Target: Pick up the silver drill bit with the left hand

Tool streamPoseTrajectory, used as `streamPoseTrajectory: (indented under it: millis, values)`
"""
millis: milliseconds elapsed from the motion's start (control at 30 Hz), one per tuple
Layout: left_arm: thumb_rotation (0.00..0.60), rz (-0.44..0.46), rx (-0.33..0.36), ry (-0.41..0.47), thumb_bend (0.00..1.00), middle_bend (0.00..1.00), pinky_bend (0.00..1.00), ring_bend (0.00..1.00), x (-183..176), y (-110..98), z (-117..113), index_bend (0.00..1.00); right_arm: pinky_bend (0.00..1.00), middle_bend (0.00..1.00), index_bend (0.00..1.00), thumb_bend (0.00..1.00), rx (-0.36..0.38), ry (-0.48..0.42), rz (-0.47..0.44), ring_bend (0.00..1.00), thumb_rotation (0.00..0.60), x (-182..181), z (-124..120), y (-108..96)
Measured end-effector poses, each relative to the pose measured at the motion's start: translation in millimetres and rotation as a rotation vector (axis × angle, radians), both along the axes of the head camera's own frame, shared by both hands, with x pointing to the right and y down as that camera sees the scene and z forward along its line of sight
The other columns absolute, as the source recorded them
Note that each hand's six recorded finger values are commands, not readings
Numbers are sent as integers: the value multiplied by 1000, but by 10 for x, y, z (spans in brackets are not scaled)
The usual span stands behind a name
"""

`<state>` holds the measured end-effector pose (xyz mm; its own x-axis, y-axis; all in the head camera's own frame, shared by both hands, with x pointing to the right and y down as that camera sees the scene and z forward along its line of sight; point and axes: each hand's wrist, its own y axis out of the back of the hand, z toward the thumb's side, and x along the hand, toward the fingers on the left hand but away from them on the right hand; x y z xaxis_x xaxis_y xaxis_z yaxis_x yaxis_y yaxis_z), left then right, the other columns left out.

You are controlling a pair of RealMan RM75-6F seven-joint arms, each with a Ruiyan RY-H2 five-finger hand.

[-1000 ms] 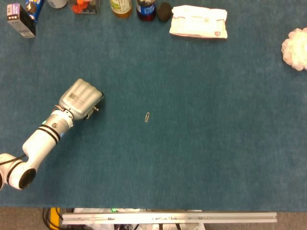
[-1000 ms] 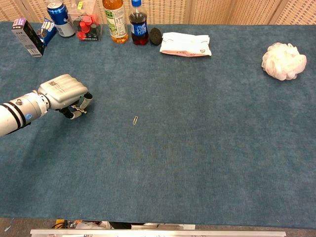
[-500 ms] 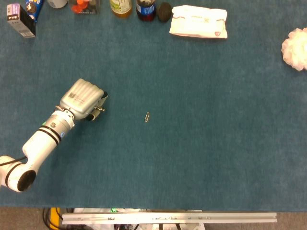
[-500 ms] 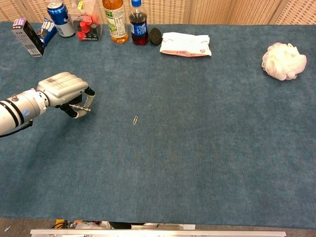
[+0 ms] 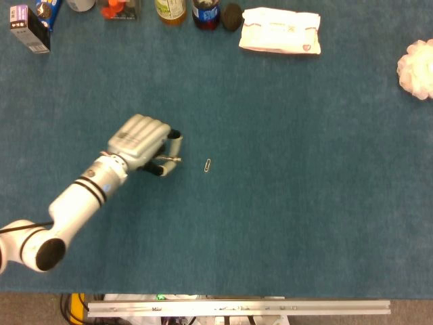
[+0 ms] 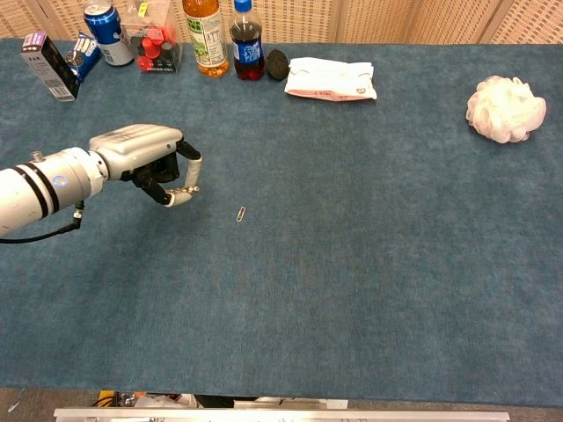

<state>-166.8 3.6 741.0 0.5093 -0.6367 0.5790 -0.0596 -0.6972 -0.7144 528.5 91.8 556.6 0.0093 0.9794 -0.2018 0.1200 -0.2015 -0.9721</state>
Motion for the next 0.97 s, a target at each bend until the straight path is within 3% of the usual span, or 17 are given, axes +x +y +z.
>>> streamPoseTrajectory:
  millis: [500,967]
  values:
    - [600,-121,-179,165,341,981,937,950,603,-1,70,602,477,380,392,289,1,-2,19,365,600,116,-27,40]
    - [600,-247,-239,219,341,980,937,950,920,-138,240,605,477,380,392,289,5,4,26,365,600,151,-66,50]
